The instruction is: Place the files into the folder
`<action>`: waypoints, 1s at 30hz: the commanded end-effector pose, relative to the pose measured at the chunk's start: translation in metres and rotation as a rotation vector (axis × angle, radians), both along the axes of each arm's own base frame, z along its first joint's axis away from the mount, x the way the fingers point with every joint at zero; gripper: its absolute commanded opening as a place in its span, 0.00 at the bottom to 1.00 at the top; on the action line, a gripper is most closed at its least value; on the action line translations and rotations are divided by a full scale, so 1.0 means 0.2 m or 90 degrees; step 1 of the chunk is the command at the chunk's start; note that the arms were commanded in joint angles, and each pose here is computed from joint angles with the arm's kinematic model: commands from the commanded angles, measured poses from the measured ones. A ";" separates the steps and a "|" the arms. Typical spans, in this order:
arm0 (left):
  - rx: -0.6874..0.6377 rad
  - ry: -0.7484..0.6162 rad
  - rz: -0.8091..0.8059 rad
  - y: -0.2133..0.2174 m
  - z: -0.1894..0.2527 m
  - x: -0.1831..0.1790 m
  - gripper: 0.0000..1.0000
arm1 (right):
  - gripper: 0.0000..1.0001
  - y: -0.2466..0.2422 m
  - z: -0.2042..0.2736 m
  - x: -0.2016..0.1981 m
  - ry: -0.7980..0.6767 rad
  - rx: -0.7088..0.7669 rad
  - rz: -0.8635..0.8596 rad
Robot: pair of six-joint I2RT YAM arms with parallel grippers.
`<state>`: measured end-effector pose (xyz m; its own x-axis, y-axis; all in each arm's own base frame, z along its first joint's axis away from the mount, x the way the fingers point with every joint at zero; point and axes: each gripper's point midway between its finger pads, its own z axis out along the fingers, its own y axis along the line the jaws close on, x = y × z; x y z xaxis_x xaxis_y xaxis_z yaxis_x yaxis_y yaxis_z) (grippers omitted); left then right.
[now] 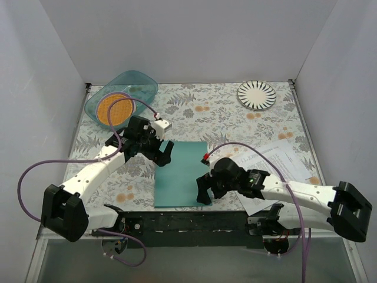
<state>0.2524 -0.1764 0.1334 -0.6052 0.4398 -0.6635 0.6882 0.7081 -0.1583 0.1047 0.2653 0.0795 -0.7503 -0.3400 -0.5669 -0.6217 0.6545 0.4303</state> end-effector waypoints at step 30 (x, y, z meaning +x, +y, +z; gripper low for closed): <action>0.007 -0.107 0.109 -0.11 0.02 0.61 0.98 | 0.72 0.58 -0.17 -0.35 0.039 0.015 0.107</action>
<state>0.3614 -0.2082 0.1256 -0.5820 0.3805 -0.7187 0.6168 0.7825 -0.0852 0.0305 0.3762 0.0421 -0.6997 -0.4923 -0.5178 -0.7133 0.5231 0.4665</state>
